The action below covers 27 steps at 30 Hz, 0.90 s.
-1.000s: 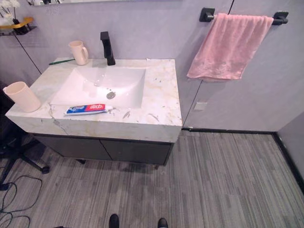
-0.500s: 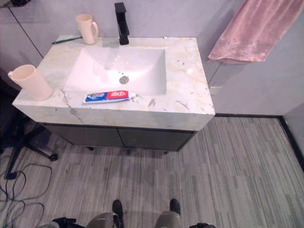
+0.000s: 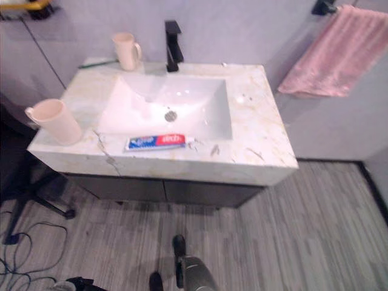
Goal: Organize the bathroom.
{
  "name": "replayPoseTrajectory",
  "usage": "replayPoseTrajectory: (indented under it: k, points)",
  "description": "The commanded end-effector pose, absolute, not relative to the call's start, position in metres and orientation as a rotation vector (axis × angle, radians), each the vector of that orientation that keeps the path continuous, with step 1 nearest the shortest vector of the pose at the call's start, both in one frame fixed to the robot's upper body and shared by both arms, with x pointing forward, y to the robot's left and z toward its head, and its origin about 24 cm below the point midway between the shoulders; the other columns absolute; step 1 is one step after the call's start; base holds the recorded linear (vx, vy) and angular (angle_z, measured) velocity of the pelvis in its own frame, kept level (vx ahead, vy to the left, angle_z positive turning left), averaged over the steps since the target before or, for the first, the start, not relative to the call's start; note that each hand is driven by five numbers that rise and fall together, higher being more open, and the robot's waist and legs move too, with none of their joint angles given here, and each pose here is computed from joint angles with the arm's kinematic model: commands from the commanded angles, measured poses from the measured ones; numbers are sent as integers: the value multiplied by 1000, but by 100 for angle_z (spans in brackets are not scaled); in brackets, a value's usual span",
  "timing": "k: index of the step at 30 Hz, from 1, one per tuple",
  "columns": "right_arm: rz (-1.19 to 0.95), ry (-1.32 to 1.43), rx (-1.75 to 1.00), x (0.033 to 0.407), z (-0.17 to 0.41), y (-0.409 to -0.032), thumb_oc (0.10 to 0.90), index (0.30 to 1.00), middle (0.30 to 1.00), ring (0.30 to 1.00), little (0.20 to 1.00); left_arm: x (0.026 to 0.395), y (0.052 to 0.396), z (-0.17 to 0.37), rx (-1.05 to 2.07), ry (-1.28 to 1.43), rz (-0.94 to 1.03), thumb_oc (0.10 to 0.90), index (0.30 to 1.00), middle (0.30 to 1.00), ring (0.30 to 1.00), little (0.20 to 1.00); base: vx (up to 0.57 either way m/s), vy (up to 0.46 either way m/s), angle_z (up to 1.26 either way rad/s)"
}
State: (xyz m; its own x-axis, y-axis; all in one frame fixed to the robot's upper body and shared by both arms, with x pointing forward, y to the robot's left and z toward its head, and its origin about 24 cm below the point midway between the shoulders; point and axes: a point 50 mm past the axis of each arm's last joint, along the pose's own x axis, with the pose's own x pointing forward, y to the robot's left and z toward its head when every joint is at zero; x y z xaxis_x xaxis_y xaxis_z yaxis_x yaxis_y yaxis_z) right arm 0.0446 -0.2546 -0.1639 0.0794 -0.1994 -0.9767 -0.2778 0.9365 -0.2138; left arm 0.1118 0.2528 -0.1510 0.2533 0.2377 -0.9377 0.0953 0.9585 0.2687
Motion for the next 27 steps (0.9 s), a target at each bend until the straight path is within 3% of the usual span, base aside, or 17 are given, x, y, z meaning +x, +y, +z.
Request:
replayPoseTrajectory:
  k: [1, 8, 13, 16, 19, 20, 27]
  points:
    - [18, 1455, -420, 55, -158, -270, 800, 900, 900, 900, 900, 102, 279, -145, 364, 1332, 144, 800, 900, 900, 900, 900, 152, -164, 10]
    - [-16, 1393, -421, 70, -155, -269, 800, 900, 900, 900, 900, 118, 288, -136, 322, 1265, 248, 800, 900, 900, 900, 900, 91, -107, 12]
    - [-21, 1368, -433, 78, -154, -269, 800, 900, 900, 900, 900, 114, 307, -129, 296, 1218, 502, 800, 900, 900, 900, 900, 60, 46, 7]
    - [-32, 1378, -410, 75, -156, -265, 800, 900, 900, 900, 900, 104, 331, -117, 176, 1136, 969, 800, 900, 900, 900, 900, 48, 9, 6]
    - [-33, 1385, -397, 72, -157, -262, 800, 900, 900, 900, 900, 99, 337, -114, 117, 1094, 1111, 800, 900, 900, 900, 900, 29, -13, 10]
    - [-37, 1398, -379, 67, -160, -257, 800, 900, 900, 900, 900, 92, 343, -111, 25, 1044, 1275, 800, 900, 900, 900, 900, 28, -16, 13]
    - [-45, 1424, -367, 59, -162, -255, 800, 900, 900, 900, 900, 75, 343, -117, 4, 1076, 1283, 800, 900, 900, 900, 900, 8, 23, 8]
